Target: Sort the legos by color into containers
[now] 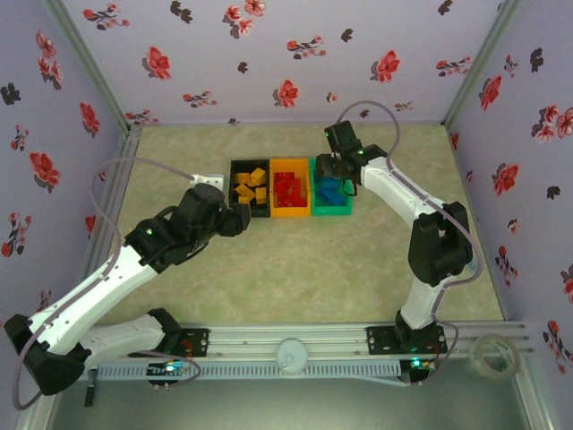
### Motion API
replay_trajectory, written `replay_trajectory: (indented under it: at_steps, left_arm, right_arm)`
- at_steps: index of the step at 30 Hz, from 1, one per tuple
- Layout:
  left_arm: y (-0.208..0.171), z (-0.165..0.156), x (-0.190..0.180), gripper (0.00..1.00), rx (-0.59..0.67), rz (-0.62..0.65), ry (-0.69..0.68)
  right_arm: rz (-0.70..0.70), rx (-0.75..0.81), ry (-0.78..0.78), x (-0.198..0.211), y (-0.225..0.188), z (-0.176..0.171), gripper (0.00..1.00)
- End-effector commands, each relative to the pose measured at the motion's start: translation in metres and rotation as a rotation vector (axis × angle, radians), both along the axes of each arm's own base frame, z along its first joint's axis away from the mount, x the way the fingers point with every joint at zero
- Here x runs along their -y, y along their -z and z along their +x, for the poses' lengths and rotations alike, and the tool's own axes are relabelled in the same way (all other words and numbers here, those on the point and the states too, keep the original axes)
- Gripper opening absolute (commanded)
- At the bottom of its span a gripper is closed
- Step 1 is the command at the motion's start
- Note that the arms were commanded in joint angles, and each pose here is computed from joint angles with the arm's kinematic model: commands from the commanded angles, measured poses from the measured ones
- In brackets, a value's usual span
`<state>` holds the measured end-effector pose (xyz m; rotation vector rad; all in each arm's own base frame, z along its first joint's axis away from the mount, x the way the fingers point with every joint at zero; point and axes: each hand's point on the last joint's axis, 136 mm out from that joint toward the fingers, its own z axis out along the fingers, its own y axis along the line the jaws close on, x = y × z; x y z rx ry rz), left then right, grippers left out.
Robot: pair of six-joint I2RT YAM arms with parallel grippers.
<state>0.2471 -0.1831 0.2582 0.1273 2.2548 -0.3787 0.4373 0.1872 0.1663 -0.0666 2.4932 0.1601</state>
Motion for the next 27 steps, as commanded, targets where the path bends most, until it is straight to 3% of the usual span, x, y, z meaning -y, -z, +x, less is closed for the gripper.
replay_trajectory:
  at_steps: [1,10,16,27]
  left_arm:
    - [-0.013,0.000,0.002,0.73,0.039,-0.010,0.015]
    - [-0.011,0.005,0.007,0.76,0.048,-0.005,0.023]
    - [-0.020,0.005,0.000,0.84,0.069,0.028,0.018]
    - [-0.059,0.009,-0.007,0.98,0.136,0.081,0.053]
  right_arm:
    - [0.010,0.020,-0.005,0.000,-0.012,0.002,0.71]
    - [-0.002,0.044,-0.006,0.008,-0.025,-0.008,0.75]
    - [-0.016,0.073,0.024,0.018,-0.034,-0.013,0.77]
    - [0.011,0.138,0.008,0.025,-0.053,-0.025,0.90]
